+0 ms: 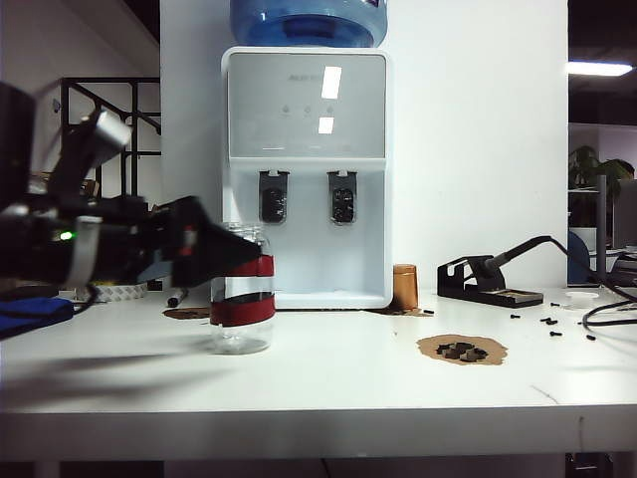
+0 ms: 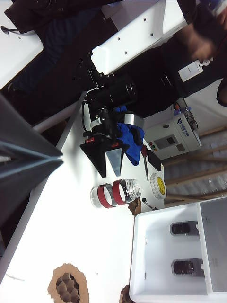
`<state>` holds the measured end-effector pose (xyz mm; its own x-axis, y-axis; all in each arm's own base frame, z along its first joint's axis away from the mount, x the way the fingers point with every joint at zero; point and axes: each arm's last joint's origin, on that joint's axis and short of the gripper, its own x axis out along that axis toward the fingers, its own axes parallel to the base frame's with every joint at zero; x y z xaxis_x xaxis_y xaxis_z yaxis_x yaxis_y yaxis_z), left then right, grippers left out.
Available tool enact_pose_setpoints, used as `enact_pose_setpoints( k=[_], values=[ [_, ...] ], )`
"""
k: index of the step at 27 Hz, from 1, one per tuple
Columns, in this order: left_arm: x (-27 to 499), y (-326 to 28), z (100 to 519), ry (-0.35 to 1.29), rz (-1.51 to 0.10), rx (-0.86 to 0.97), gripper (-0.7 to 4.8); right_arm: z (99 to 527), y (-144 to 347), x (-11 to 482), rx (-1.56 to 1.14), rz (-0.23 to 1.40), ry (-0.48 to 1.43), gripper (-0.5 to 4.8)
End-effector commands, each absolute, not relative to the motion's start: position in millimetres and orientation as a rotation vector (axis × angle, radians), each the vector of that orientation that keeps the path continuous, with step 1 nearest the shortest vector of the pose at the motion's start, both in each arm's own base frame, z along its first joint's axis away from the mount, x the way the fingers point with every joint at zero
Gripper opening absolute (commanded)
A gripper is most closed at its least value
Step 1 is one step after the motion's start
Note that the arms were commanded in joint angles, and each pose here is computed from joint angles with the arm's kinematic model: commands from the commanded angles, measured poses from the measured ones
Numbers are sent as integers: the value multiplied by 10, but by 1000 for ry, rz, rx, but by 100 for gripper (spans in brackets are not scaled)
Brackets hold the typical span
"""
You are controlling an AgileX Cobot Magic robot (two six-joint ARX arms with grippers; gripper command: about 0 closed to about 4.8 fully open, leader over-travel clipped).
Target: Pick up the water bottle with two loops of red belts, then reach the front water dispenser and gently press the gray-black baffle horizontally to get a little water.
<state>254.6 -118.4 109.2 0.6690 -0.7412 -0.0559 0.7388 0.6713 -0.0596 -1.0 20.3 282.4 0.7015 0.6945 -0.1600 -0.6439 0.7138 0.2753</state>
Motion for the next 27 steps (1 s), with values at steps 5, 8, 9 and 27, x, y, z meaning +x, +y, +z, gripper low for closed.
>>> enact_pose_setpoints(
  k=[5, 8, 9, 27],
  values=[
    [2486, -1372, 1044, 85, -651, -21, 414, 2837, 203, -11, 196, 755, 248, 0],
    [2505, -1393, 968, 106, -538, -12, 435, 2838, 203, -13, 196, 755, 247, -1],
    [2532, -1371, 946, 123, -516, -50, 437, 2837, 203, -11, 196, 755, 248, 0],
    [2688, -1452, 901, 141, -413, -139, 479, 2838, 205, -14, 197, 762, 247, 0]
  ],
)
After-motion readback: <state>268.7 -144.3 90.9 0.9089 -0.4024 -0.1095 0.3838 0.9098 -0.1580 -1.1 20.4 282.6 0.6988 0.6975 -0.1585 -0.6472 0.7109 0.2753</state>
